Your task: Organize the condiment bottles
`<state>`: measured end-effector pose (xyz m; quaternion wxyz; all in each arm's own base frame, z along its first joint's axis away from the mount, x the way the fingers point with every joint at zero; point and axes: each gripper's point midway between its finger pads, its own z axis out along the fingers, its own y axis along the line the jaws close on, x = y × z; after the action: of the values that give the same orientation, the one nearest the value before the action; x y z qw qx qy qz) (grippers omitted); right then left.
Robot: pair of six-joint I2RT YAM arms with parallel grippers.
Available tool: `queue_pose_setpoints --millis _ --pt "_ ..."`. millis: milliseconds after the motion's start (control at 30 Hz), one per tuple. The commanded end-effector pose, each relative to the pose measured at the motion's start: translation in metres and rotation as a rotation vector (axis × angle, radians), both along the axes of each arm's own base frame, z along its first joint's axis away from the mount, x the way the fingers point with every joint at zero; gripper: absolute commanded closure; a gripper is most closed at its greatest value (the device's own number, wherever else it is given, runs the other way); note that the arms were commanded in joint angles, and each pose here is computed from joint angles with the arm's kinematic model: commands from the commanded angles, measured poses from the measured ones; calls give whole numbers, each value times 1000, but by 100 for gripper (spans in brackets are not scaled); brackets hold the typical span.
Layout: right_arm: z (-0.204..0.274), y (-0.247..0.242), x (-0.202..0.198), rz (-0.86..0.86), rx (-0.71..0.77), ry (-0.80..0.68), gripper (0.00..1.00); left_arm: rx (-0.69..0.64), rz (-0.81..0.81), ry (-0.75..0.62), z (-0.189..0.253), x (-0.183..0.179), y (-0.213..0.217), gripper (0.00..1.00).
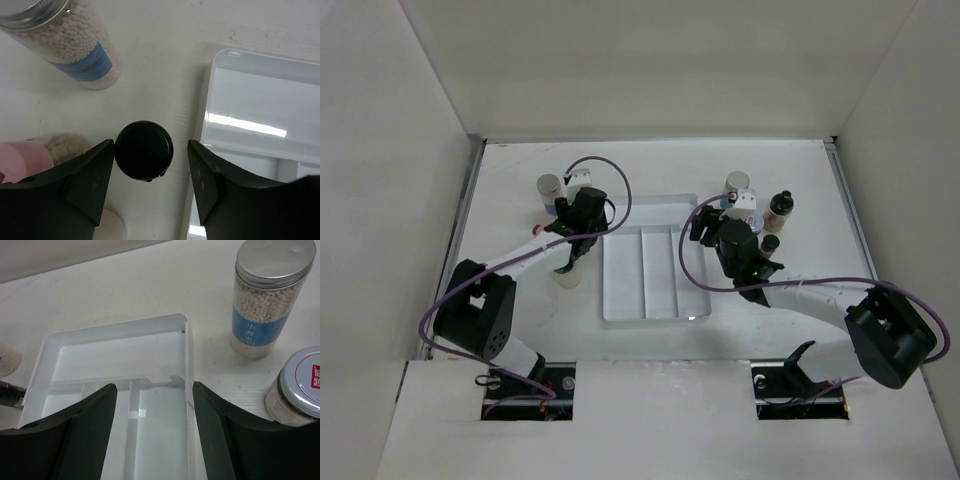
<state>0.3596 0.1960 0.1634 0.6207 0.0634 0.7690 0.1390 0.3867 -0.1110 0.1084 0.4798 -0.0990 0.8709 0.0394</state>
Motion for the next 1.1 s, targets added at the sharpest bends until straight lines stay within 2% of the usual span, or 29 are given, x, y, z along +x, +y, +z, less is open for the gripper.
queue_pose_setpoints --millis 0,133,267,433,600,833,1067 --pt "24 12 4 24 48 -59 31 -61 -1 -104 32 24 -12 44" --pt "23 12 4 24 45 -57 31 -54 12 -115 34 24 -10 59" --pt "23 12 4 27 45 -56 31 -53 21 -176 60 20 -8 67" --pt "23 12 4 26 49 -57 31 -70 19 -286 108 12 -11 71" --pt "22 6 5 13 56 -58 31 -131 -54 -363 138 13 -46 71" --pt "20 2 6 0 56 -55 31 -118 -142 -293 101 43 -106 71" --pt "20 -9 8 -21 57 -57 30 -94 -152 -256 68 58 -123 71"
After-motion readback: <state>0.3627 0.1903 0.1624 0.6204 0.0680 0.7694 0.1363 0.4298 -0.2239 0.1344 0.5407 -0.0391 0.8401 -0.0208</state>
